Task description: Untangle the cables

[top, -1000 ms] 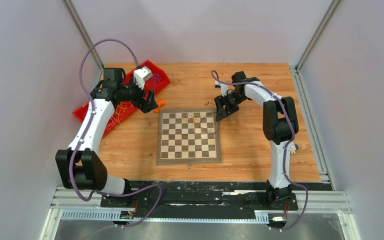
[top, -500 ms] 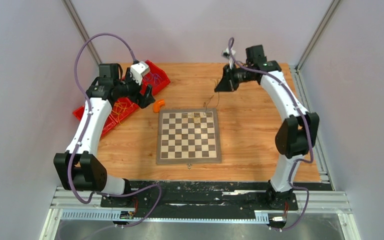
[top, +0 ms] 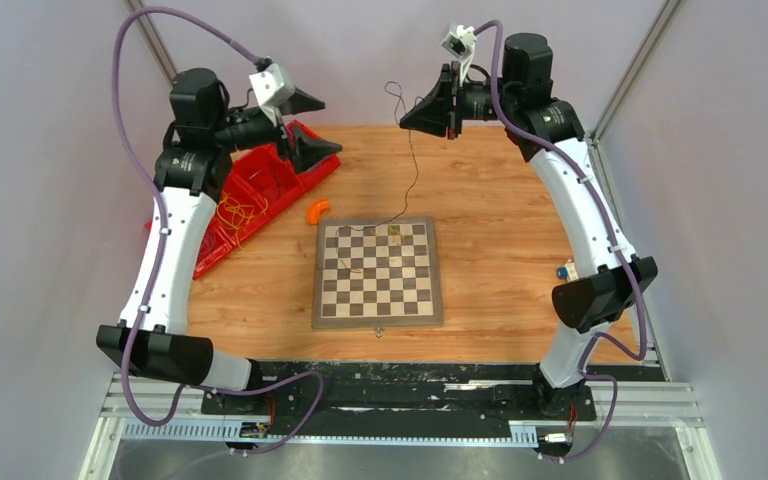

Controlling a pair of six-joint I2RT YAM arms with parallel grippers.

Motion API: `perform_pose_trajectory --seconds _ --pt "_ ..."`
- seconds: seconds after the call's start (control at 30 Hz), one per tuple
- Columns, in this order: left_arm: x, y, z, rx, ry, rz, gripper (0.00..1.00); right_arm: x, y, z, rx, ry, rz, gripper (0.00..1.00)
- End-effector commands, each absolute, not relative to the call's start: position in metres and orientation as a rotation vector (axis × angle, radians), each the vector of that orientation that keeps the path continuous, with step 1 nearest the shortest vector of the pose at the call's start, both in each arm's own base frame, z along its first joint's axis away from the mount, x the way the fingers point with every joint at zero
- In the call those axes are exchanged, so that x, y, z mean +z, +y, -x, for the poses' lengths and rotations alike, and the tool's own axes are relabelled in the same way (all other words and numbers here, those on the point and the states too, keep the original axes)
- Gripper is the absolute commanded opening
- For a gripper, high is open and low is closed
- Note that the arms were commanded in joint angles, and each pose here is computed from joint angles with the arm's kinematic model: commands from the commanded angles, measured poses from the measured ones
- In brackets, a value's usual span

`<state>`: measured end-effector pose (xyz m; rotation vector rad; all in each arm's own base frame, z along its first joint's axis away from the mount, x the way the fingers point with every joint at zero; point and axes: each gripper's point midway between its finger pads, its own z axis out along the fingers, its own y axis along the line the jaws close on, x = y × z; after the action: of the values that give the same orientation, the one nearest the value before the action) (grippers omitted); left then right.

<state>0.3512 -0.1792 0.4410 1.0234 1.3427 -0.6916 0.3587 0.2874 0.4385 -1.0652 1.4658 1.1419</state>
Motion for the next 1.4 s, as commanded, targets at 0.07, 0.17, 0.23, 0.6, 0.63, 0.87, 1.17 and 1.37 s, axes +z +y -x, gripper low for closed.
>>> perform_pose_trajectory --seconds 0.07,0.17,0.23,0.6,0.63,0.87,1.17,1.37 --pt "0.437 -0.245 -0.302 -0.985 1.205 -1.169 1.0 0.494 0.307 -0.354 1.217 1.327 1.013 0.0" --pt "0.425 -0.267 -0.292 -1.075 1.179 -1.168 1.0 0.502 0.316 -0.349 1.228 1.3 1.011 0.0" --pt "0.415 -0.281 -0.285 -1.116 1.176 -1.191 0.99 0.505 0.32 -0.346 1.233 1.289 1.01 0.0" --pt "0.392 -0.288 -0.305 -0.981 1.297 -1.141 0.11 0.495 0.308 -0.363 1.186 1.358 0.895 0.0" --pt "0.394 -0.284 -0.303 -0.951 1.295 -1.136 0.1 0.492 0.301 -0.37 1.183 1.38 0.867 0.0" --pt "0.4 -0.271 -0.298 -0.89 1.273 -1.111 0.0 0.443 0.281 -0.391 1.235 1.531 0.792 0.0" --pt "0.438 -0.277 -0.305 -0.994 1.285 -1.0 0.0 0.368 0.286 -0.356 1.437 1.662 0.909 0.51" --pt "0.429 -0.271 -0.318 -1.082 1.408 -0.892 0.0 0.415 0.235 -0.4 1.033 1.501 0.886 0.98"
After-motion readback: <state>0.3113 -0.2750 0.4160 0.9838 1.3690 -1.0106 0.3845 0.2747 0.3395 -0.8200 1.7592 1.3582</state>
